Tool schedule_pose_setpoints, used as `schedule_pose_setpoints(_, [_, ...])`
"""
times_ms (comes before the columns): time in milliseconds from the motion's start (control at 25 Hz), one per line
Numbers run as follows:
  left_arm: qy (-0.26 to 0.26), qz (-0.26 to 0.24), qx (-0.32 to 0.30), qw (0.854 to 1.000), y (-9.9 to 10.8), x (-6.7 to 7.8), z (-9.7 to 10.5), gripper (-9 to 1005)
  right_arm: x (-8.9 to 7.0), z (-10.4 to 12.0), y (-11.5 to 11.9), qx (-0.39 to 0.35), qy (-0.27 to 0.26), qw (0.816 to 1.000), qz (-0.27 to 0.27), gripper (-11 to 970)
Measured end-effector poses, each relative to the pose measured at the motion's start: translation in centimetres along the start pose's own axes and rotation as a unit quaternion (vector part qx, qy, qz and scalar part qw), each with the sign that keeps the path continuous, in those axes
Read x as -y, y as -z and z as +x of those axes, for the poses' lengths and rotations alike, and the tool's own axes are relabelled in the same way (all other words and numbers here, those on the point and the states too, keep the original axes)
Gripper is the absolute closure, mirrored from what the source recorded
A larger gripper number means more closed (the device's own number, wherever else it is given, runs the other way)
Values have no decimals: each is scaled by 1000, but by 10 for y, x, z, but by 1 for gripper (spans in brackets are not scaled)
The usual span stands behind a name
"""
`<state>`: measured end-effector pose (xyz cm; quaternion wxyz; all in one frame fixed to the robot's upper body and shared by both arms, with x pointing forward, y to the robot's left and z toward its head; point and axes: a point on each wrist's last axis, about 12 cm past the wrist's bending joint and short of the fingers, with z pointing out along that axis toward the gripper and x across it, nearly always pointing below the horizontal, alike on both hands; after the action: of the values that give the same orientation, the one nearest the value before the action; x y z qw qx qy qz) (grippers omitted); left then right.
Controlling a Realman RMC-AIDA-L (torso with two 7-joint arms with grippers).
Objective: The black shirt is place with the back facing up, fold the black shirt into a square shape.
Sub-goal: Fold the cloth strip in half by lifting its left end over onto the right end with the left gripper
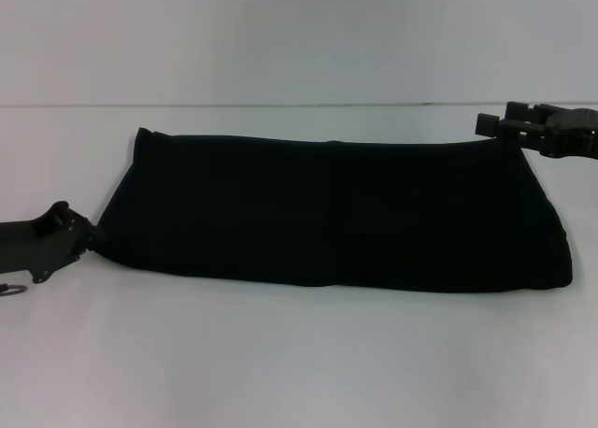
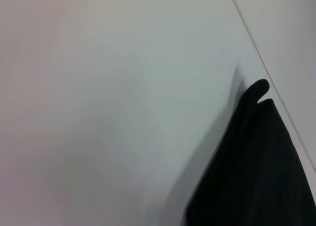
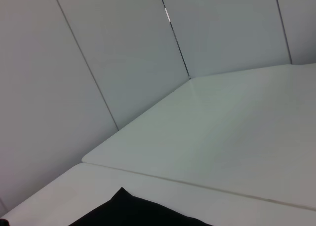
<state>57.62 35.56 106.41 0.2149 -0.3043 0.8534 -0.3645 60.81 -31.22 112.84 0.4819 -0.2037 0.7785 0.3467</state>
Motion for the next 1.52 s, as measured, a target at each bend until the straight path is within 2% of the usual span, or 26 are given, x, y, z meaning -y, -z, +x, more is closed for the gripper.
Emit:
schedule_pose_setpoints(200, [-19, 6, 1, 1000, 1, -1, 1, 946, 0, 1, 1, 0, -1, 1000, 1, 161])
schedule_pose_setpoints(320, [-43, 19, 1, 999, 2, 0, 1, 946, 0, 3, 0, 1, -4, 1000, 0, 161])
schedule_pose_setpoints(480, [-101, 49, 10, 994, 7, 2, 1, 946, 0, 6, -2, 3, -9, 1000, 7, 161])
schedule_pose_setpoints(640, [-168, 56, 27, 984, 18, -3, -2, 946, -2, 6, -5, 16, -16, 1000, 9, 161])
schedule_pose_setpoints(800, [-223, 38, 47, 973, 33, -13, -7, 946, -5, 5, -8, 37, -26, 999, 7, 161])
schedule_pose_setpoints(1000, [-266, 11, 71, 961, 54, -25, -14, 947, -8, 5, -14, 52, -34, 998, 6, 161])
schedule_pose_setpoints(1360, [-294, -61, 108, 948, 102, -48, -28, 947, -9, 2, -27, 62, -38, 997, 26, 160])
schedule_pose_setpoints(1520, [-297, -89, 113, 944, 116, -56, -31, 947, -8, 0, -27, 70, -39, 996, 30, 160])
